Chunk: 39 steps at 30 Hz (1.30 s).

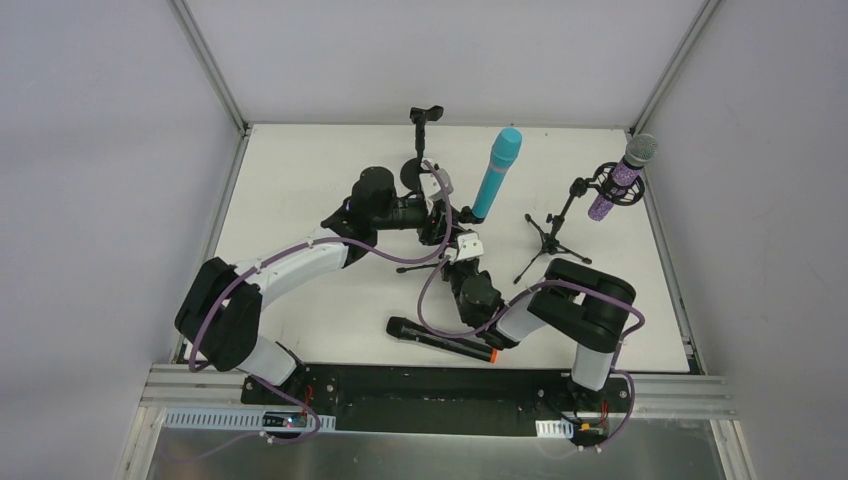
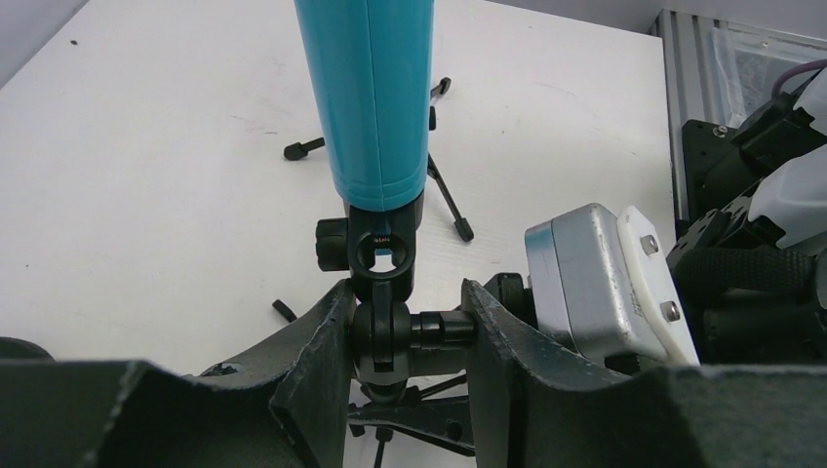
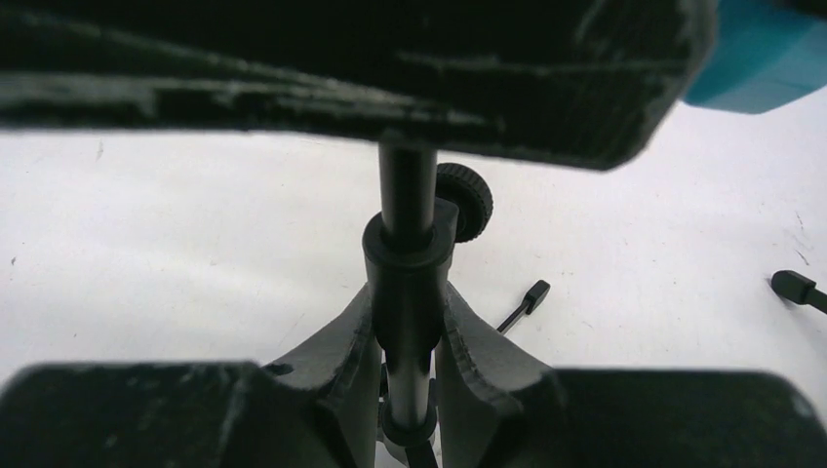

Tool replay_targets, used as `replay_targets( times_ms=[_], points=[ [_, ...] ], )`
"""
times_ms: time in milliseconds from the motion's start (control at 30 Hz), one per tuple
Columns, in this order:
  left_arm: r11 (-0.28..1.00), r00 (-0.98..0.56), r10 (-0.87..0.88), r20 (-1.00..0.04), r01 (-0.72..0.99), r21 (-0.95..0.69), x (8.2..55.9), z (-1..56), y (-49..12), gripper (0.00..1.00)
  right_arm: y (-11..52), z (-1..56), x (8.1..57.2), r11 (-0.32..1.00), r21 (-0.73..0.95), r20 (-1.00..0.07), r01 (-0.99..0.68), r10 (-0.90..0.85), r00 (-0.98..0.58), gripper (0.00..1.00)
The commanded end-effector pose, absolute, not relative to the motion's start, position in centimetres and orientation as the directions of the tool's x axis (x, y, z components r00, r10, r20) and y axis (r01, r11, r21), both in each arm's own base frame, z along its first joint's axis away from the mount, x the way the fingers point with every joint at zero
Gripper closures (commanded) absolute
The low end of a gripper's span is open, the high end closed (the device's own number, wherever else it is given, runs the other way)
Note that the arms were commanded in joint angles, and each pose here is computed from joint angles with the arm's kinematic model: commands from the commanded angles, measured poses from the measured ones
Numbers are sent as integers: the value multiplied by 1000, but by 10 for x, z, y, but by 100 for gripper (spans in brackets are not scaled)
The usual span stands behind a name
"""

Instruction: Attach the microphones to the stand

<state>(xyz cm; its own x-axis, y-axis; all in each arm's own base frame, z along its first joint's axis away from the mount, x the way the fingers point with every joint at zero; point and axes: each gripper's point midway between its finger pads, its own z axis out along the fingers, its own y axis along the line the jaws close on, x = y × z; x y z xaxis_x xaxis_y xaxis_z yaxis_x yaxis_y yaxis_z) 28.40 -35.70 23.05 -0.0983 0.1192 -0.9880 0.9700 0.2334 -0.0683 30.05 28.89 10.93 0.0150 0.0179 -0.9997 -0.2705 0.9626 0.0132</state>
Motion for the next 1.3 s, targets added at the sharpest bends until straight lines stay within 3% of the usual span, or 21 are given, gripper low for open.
replay_targets(
  times_ms=[0,700,1267],
  points=[
    [218,10,30,-999,976,16,278,291,-353,100,309,121,296,949,38,-997,-313,55,46,100],
    [283,147,-21,-989,950,135,255,361,-311,100,341,111,278,900,16,-999,-435,36,37,100],
    [403,170,-60,-984,906,132,274,391,-271,100,362,114,265,854,0,-998,-521,30,50,100]
  ],
)
